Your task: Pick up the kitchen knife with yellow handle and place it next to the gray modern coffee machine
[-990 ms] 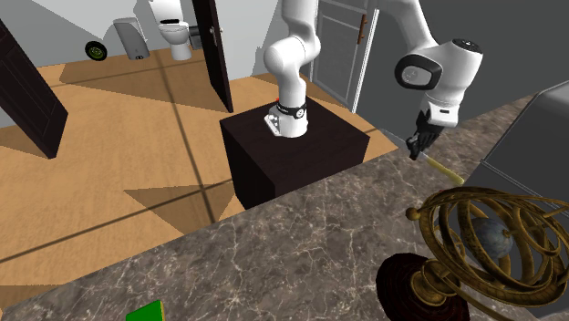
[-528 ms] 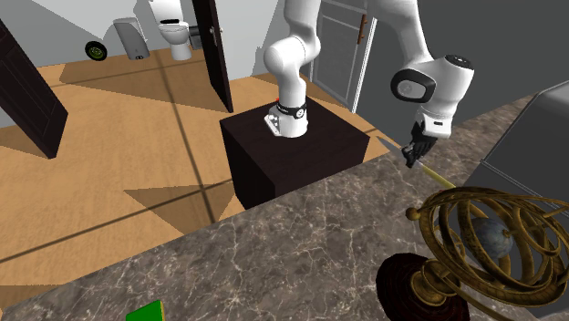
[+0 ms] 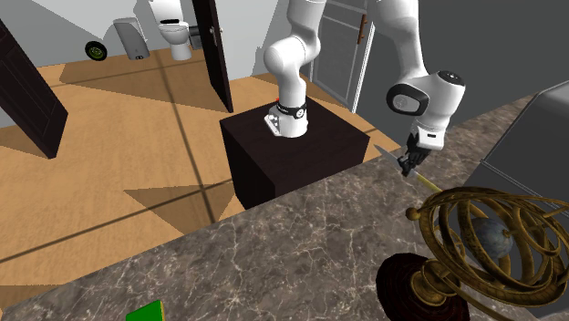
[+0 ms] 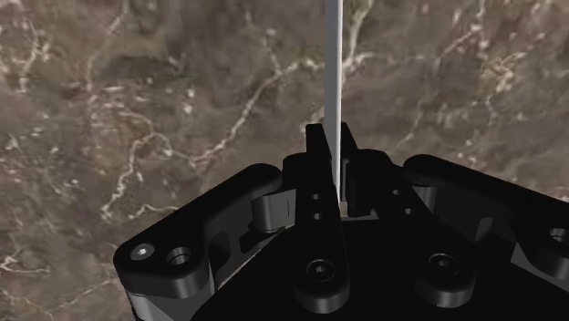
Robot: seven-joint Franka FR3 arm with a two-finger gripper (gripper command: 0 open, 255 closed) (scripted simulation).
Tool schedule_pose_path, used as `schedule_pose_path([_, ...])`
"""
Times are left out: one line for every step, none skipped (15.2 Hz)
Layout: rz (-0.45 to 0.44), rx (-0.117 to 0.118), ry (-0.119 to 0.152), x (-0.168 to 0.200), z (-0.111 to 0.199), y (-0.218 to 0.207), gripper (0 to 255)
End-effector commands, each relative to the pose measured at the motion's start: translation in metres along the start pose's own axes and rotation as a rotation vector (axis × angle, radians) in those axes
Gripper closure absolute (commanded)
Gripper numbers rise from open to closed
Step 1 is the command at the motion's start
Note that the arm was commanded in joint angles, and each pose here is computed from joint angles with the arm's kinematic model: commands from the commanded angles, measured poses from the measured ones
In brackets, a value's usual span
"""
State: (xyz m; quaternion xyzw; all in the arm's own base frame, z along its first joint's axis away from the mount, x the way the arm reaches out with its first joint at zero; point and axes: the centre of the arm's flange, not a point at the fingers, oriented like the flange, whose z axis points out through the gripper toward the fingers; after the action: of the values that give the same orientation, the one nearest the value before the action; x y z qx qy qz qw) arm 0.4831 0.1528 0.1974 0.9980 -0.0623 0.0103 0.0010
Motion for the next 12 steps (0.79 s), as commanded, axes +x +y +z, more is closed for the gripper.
schedule_pose_path([0.0,0.0,0.0,0.0001,0.0027,0.0005,255])
schedule_pose_path([0.0,0.0,0.0,0.0001,0.0027,0.0005,255])
schedule_pose_path([0.0,0.0,0.0,0.0001,0.0027,0.0005,255])
schedule_pose_path([0.0,0.0,0.0,0.0001,0.0027,0.0005,255])
schedule_pose_path([0.0,0.0,0.0,0.0001,0.0027,0.0005,255])
schedule_pose_path([0.0,0.0,0.0,0.0001,0.0027,0.0005,255])
schedule_pose_path([0.0,0.0,0.0,0.0001,0.0027,0.0005,255])
schedule_pose_path([0.0,0.0,0.0,0.0001,0.0027,0.0005,0])
schedule_pose_path([0.0,0.0,0.0,0.0001,0.0027,0.0005,0])
schedule_pose_path([0.0,0.0,0.0,0.0001,0.0027,0.0005,0])
schedule_pose_path([0.0,0.0,0.0,0.0001,0.0027,0.0005,0])
schedule_pose_path([0.0,0.0,0.0,0.0001,0.0027,0.0005,0])
